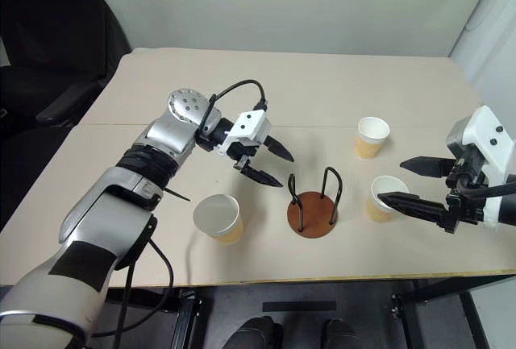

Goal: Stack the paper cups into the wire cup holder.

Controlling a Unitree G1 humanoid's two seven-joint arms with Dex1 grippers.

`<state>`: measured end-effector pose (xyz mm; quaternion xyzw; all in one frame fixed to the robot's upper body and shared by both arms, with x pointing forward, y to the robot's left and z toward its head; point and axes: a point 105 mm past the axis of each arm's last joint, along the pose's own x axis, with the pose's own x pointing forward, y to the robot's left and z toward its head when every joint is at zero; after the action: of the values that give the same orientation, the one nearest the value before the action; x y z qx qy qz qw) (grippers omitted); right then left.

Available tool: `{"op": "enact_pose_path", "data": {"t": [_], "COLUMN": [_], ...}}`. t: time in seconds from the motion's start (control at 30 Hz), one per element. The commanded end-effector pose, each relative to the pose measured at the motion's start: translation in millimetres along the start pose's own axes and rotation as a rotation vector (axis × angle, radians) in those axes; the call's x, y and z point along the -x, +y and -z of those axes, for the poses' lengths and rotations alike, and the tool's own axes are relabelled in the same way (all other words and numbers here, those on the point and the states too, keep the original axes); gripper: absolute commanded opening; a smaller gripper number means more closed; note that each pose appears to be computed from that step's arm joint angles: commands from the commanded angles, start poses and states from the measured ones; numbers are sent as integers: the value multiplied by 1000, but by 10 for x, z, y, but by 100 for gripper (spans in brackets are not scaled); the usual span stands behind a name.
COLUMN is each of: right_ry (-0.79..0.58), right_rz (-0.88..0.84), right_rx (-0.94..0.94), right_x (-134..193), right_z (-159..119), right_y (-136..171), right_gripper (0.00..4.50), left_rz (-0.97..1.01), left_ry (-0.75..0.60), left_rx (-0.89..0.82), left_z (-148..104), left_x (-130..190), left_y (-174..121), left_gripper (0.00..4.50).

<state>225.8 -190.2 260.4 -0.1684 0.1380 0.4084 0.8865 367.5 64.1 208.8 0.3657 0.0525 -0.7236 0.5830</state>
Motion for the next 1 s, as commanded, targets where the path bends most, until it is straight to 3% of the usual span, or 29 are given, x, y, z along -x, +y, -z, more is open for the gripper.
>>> {"op": "enact_pose_path", "data": {"t": [0.03, 0.43, 1.0], "right_ry": [-38, -63, 101], "right_rz": [63, 177, 217], "right_rx": [49, 129, 346], "right_x": [15, -108, -705], "right_z": [-119, -232, -86], "right_y": [-129, -533, -1083], "right_gripper": [378, 378, 378], "left_rz": [-15, -178, -224], "left_ry": [-31, -82, -106], "left_rx": [-39, 11, 81], "left_z": [-164, -218, -227], "left_x": [110, 530, 824], "left_y": [68, 175, -21], "left_gripper": [331, 331, 331]}}
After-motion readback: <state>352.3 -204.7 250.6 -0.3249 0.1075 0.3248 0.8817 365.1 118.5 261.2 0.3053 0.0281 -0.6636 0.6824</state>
